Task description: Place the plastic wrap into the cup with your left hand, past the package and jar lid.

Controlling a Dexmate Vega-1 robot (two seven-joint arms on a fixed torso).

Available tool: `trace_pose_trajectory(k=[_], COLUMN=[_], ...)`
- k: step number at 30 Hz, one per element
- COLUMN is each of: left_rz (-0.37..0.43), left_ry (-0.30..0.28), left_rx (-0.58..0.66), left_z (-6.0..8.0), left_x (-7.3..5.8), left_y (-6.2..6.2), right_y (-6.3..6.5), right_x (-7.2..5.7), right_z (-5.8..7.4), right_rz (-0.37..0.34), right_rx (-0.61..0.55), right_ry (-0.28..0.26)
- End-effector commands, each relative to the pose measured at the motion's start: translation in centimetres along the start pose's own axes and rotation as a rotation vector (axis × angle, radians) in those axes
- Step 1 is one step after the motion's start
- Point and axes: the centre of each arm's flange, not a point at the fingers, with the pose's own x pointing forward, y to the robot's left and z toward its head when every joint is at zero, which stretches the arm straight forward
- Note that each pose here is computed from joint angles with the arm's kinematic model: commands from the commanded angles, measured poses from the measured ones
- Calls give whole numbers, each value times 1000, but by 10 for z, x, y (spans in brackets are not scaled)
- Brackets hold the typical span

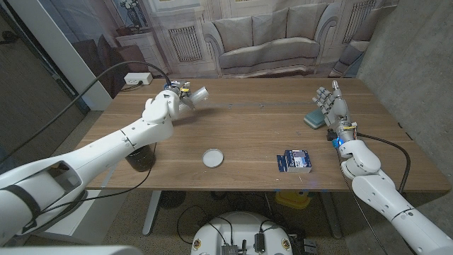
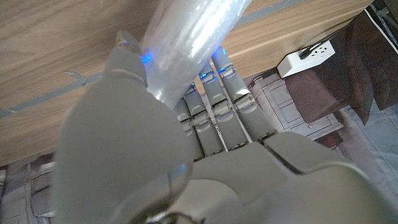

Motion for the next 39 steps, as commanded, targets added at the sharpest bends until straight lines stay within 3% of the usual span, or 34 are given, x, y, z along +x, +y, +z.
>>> trace_pose_trajectory(k=[1, 24, 39], left_rz=[39, 116, 123], left_ry=[9, -21, -12], left_rx=[-23, -46, -109], left_z=[-2, -5, -17], left_x=[-12, -26, -43], left_y=[14, 30, 52], right_y=[2, 16, 16], right_x=[-2, -7, -4], right_z=[4, 18, 21], right_rz=[-2, 6, 3], right_rx=[-3, -26, -35], right_ry=[-15, -38, -40])
